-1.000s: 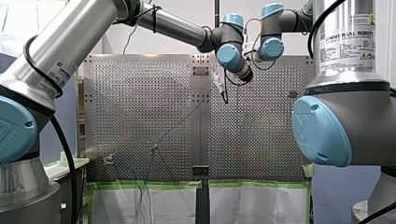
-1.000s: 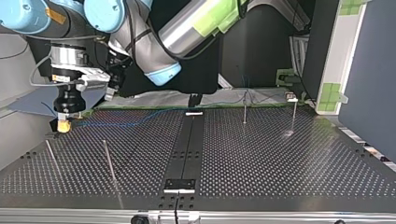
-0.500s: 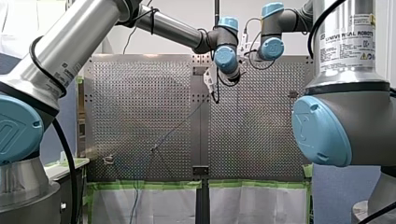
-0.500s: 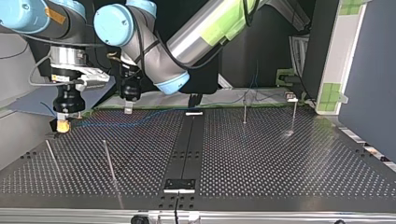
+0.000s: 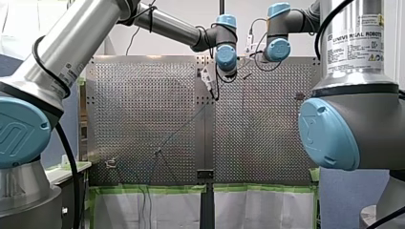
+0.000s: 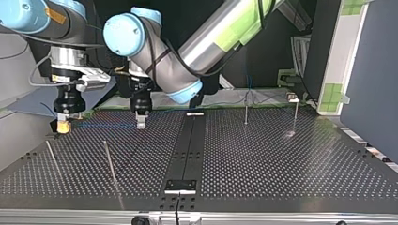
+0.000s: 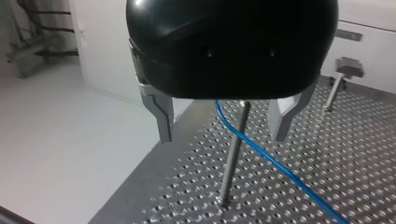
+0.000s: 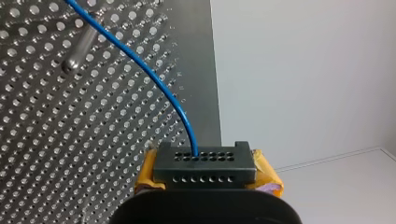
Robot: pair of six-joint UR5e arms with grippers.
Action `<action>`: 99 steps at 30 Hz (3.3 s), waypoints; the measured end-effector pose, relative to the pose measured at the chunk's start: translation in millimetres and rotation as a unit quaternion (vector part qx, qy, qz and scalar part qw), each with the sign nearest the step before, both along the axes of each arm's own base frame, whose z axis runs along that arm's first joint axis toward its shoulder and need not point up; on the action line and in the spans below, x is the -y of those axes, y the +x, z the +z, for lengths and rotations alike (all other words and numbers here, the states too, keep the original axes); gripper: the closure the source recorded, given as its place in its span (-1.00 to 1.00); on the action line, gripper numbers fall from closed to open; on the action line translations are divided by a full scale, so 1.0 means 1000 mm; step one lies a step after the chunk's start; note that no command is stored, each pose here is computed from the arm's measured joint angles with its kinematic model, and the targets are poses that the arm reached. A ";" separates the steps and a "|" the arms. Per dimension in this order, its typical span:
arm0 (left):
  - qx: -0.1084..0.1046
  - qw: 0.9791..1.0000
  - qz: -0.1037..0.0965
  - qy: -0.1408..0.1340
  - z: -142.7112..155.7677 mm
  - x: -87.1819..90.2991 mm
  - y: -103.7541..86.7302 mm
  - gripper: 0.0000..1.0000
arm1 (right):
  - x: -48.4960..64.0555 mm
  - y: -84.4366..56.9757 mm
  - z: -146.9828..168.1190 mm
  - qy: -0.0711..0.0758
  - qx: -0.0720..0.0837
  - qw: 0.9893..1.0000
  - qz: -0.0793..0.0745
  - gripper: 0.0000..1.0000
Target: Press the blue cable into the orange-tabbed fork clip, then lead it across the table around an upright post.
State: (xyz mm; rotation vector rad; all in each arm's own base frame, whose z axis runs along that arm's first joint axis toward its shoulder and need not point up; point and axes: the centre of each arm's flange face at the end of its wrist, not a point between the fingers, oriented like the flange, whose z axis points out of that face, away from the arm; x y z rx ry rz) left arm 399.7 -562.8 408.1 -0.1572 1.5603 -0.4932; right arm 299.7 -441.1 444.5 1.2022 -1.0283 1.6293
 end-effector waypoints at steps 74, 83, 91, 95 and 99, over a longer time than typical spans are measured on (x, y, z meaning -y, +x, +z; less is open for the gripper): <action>0.109 0.992 -0.058 0.011 0.030 -0.030 0.086 0.99 | 0.059 -0.012 0.013 0.001 0.008 1.000 -0.013 1.00; 0.105 0.991 -0.080 -0.020 0.031 -0.045 0.108 0.99 | 0.078 -0.020 0.035 -0.010 0.014 1.000 -0.019 1.00; 0.100 0.989 -0.102 -0.042 0.031 -0.037 0.122 0.99 | 0.100 -0.025 0.032 -0.003 0.011 1.000 -0.022 1.00; 0.093 0.989 -0.109 -0.043 0.028 -0.027 0.123 0.99 | 0.112 -0.028 0.020 0.006 0.007 1.000 -0.025 1.00; 0.084 0.989 -0.111 -0.040 0.018 -0.020 0.131 0.99 | 0.124 -0.033 0.007 0.014 0.004 0.999 -0.030 1.00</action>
